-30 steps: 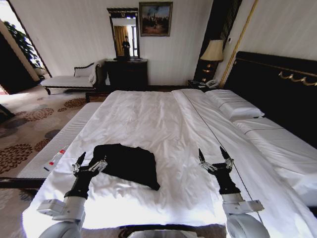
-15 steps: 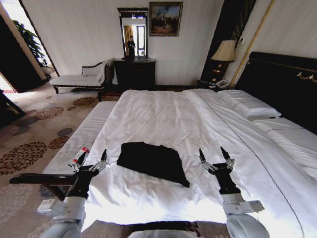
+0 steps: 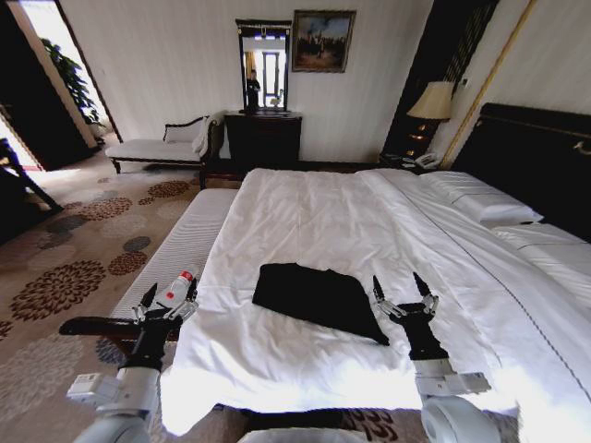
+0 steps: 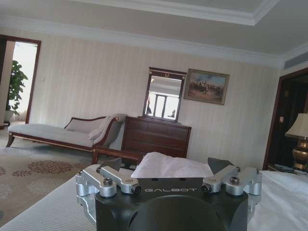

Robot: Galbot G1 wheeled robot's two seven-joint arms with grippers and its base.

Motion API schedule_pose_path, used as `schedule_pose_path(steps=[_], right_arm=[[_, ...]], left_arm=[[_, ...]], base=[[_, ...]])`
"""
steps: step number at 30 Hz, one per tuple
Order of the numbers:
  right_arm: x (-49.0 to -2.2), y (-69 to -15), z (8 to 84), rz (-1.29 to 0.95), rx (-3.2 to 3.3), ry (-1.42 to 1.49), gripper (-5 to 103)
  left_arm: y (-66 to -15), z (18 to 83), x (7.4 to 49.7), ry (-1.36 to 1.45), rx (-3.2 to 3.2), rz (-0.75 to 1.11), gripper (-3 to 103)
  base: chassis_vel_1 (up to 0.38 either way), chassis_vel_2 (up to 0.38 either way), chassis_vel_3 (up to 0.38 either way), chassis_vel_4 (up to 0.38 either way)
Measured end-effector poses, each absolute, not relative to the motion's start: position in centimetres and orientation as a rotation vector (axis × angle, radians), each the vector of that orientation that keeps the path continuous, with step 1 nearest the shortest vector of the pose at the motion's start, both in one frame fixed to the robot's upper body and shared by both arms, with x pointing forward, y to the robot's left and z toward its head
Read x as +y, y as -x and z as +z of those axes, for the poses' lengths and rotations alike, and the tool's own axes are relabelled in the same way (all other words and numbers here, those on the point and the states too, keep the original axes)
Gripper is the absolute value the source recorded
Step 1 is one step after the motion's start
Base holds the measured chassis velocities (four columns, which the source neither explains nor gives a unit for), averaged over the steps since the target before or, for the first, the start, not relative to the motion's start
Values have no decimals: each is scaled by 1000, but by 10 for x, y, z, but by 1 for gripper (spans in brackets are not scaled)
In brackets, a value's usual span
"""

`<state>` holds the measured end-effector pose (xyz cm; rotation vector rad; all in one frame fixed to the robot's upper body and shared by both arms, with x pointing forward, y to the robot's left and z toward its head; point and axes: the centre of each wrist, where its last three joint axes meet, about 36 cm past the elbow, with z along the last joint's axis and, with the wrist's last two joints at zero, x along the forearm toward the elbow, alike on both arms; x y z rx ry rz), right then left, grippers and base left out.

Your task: Fold the clothes on the bed.

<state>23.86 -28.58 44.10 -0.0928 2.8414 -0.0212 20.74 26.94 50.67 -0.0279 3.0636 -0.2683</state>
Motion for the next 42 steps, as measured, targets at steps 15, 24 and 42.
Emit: schedule_pose_path(steps=[15, 24, 42], right_arm=[[-284, -240, 435, -8, 2831, 84, 100], [-286, -242, 431, -23, 2809, 78, 100], [-285, -242, 430, -34, 2807, 87, 100]], left_arm=[[-210, 506, 271, 31, 3055, -259, 100], [-214, 500, 271, 52, 2998, -256, 100], [-219, 477, 283, 78, 2943, -252, 100]], base=[[-21, -29, 18, 38], [-79, -139, 71, 136], [0, -7, 0, 6]])
